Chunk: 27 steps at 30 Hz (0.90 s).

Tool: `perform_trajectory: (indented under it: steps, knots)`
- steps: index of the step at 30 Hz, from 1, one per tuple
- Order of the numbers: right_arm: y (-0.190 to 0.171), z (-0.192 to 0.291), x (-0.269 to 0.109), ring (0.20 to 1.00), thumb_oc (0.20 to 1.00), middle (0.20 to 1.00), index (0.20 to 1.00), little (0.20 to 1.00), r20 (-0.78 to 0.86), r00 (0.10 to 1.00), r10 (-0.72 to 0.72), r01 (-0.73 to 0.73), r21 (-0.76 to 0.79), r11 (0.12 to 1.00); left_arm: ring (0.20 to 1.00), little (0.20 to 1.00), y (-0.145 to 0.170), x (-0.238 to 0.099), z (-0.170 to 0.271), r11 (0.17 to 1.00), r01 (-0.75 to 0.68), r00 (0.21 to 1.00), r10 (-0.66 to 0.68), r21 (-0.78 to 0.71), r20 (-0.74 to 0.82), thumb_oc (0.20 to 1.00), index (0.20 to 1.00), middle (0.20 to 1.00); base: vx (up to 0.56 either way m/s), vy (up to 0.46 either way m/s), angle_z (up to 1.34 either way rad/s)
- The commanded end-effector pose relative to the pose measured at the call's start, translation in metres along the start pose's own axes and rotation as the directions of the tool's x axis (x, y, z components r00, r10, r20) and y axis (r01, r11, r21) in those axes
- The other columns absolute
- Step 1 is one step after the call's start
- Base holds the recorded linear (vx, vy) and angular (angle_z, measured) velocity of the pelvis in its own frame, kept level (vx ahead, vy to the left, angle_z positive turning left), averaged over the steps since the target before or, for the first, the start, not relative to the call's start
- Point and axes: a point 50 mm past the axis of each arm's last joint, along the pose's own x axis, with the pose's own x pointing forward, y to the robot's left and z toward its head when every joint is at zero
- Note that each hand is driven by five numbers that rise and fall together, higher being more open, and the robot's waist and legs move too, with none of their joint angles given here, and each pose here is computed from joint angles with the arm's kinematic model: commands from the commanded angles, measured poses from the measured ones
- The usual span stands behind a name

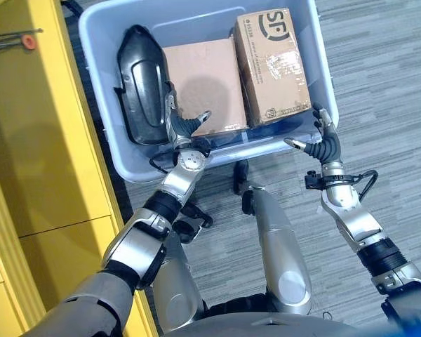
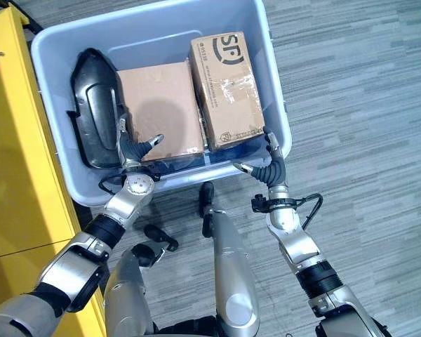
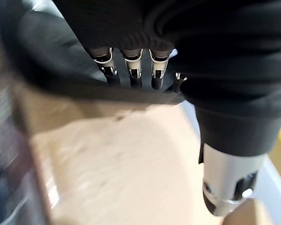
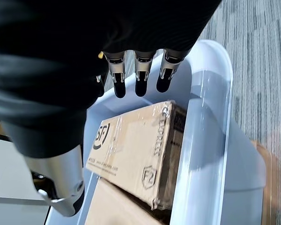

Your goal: Move parts from the plastic box to the shelf.

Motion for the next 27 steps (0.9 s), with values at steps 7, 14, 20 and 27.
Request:
perform_trajectory:
  steps: [7,14,20,27]
  knots:
    - [0.0,0.023,-0.001,1.0,1.0,1.0,1.0,1.0,0.096,0.995,0.019,-0.021,0.023,1.0,1.0,1.0,-0.004,0.01,0.024,0.992,0.049,0.998,-0.045,-0.113,0.04,1.0,1.0,1.0,0.01,0.012,-0.11]
    - [0.002,0.023,-0.001,1.0,1.0,1.0,1.0,1.0,0.106,0.994,0.015,-0.019,0.035,0.999,1.0,1.0,-0.026,-0.005,0.034,0.977,0.18,0.978,-0.165,-0.118,0.131,1.0,1.0,1.0,0.0,-0.011,-0.07]
    - [0.002,0.021,-0.006,1.0,1.0,1.0,1.0,1.0,0.097,0.995,0.028,-0.032,0.047,0.998,1.0,1.0,-0.048,-0.032,0.063,0.938,0.345,0.88,-0.316,-0.02,0.356,1.0,1.0,1.0,0.0,0.0,0.0]
    - [0.002,0.014,-0.013,1.0,1.0,1.0,1.0,1.0,0.086,0.996,0.025,-0.03,0.058,0.998,1.0,1.0,-0.028,-0.04,0.085,0.995,0.104,0.797,-0.077,-0.01,0.599,1.0,1.0,1.0,0.0,-0.017,0.0]
